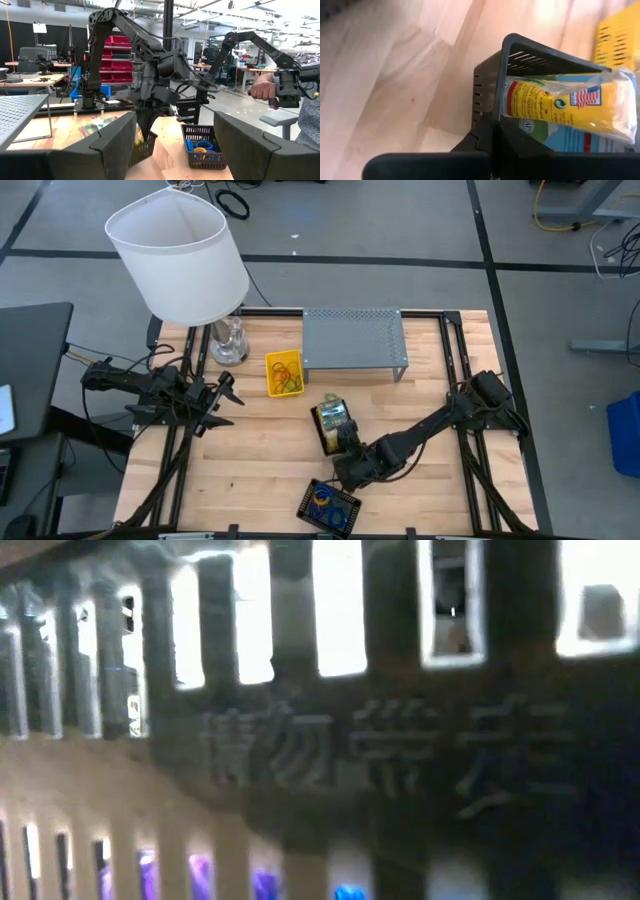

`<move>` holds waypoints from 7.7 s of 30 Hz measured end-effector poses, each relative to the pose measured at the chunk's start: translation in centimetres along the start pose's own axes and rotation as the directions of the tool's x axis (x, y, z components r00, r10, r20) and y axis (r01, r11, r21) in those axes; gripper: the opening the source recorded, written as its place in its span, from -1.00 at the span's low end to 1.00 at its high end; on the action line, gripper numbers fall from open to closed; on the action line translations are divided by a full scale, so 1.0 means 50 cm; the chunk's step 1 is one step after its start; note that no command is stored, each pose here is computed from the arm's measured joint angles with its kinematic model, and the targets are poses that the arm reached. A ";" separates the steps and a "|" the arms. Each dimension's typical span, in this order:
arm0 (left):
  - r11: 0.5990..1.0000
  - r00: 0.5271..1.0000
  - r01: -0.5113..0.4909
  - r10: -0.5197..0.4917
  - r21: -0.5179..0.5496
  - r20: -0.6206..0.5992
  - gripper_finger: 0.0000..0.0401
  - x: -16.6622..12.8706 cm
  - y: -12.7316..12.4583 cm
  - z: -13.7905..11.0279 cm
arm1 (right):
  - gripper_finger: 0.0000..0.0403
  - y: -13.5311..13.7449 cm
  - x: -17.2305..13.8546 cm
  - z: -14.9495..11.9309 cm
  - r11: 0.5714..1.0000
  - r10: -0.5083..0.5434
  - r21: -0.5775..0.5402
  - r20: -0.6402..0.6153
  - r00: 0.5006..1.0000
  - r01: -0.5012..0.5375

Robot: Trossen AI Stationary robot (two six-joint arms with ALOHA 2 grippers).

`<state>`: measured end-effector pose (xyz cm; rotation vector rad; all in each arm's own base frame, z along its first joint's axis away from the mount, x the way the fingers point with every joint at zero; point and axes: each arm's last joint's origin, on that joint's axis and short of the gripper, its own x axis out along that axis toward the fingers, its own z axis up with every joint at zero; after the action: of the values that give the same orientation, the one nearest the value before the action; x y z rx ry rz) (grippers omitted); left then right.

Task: Pick & Place Office Desk Supplies
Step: Put the top black bin on the shelf, then put the green spring keychain into the black bin on the table

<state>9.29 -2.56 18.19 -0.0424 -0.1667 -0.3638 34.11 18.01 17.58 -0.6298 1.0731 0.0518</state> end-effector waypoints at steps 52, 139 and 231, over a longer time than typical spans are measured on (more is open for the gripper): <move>1.000 1.000 0.000 0.000 0.000 0.000 0.34 0.000 0.000 0.000 | -0.97 -0.317 -0.090 0.020 0.991 -0.105 0.051 -0.275 0.956 0.123; 1.000 1.000 0.000 0.000 0.000 0.000 0.34 0.000 0.000 0.000 | -0.10 -0.466 -0.059 0.018 0.978 -0.193 0.064 -0.093 0.977 0.200; 1.000 1.000 0.000 0.000 0.000 0.007 0.34 0.000 0.000 0.001 | -0.98 -0.186 0.083 -0.063 0.934 0.307 0.222 -0.107 0.946 -0.278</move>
<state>9.30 -2.57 18.25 -0.0433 -0.1739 -0.3639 36.73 7.70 17.35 -0.2858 1.2848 0.1563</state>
